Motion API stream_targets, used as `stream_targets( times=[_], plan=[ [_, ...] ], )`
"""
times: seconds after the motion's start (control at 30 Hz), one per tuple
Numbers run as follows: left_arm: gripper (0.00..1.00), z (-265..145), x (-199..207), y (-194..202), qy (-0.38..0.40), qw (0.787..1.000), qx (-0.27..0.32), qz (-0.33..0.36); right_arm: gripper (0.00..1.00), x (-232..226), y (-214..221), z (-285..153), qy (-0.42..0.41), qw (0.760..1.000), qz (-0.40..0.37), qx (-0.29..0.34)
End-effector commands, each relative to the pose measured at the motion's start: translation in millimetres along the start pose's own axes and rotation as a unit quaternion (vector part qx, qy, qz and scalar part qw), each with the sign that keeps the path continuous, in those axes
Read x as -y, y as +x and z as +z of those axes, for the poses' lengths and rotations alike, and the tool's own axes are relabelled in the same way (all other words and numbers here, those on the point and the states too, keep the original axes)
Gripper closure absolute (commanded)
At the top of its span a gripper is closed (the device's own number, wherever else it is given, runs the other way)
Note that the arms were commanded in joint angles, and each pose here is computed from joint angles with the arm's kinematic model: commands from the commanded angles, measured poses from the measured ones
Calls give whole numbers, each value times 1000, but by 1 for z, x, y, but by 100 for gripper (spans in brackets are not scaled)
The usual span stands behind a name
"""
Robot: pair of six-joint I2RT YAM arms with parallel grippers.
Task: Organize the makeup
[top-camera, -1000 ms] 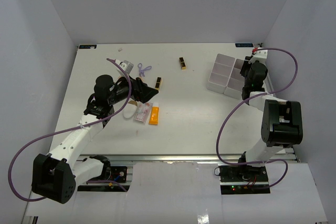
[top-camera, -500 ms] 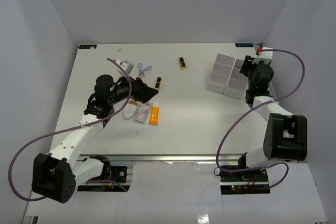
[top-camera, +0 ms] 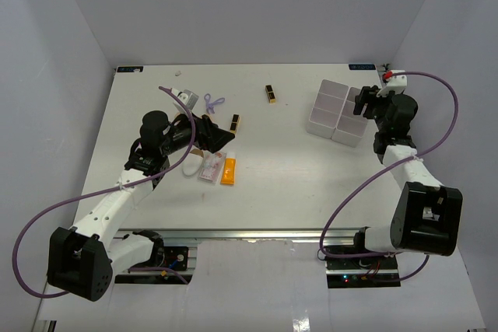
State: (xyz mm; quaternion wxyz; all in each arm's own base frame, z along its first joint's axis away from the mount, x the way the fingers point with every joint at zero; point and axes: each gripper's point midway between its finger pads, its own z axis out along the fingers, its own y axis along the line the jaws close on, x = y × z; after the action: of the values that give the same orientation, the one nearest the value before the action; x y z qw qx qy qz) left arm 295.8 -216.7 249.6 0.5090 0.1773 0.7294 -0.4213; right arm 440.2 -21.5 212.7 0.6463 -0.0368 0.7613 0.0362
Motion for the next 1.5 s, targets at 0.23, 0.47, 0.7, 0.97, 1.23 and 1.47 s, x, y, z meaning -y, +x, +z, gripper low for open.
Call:
stream_targets(
  times=[0.23, 0.47, 0.7, 0.97, 1.23, 1.47],
  plan=[
    [2, -2, 5, -6, 4, 1000, 6, 11, 56, -5, -49, -1, -118, 993, -14, -5],
    [2, -2, 7, -7, 8, 1000, 7, 12, 82, 27, -44, 9, -52, 997, 32, -44],
    [2, -2, 10, -8, 14, 1000, 8, 11, 92, 66, -21, 7, 70, 994, 38, -73],
    [2, -1, 9, -6, 13, 1000, 6, 9, 92, 79, 2, 19, 121, 987, 42, -98],
    [2, -1, 7, -5, 11, 1000, 4, 9, 92, 73, 6, 44, 121, 987, 29, -101],
    [2, -1, 7, -4, 10, 1000, 3, 9, 92, 60, -6, 59, 121, 989, 1, -88]
  ],
)
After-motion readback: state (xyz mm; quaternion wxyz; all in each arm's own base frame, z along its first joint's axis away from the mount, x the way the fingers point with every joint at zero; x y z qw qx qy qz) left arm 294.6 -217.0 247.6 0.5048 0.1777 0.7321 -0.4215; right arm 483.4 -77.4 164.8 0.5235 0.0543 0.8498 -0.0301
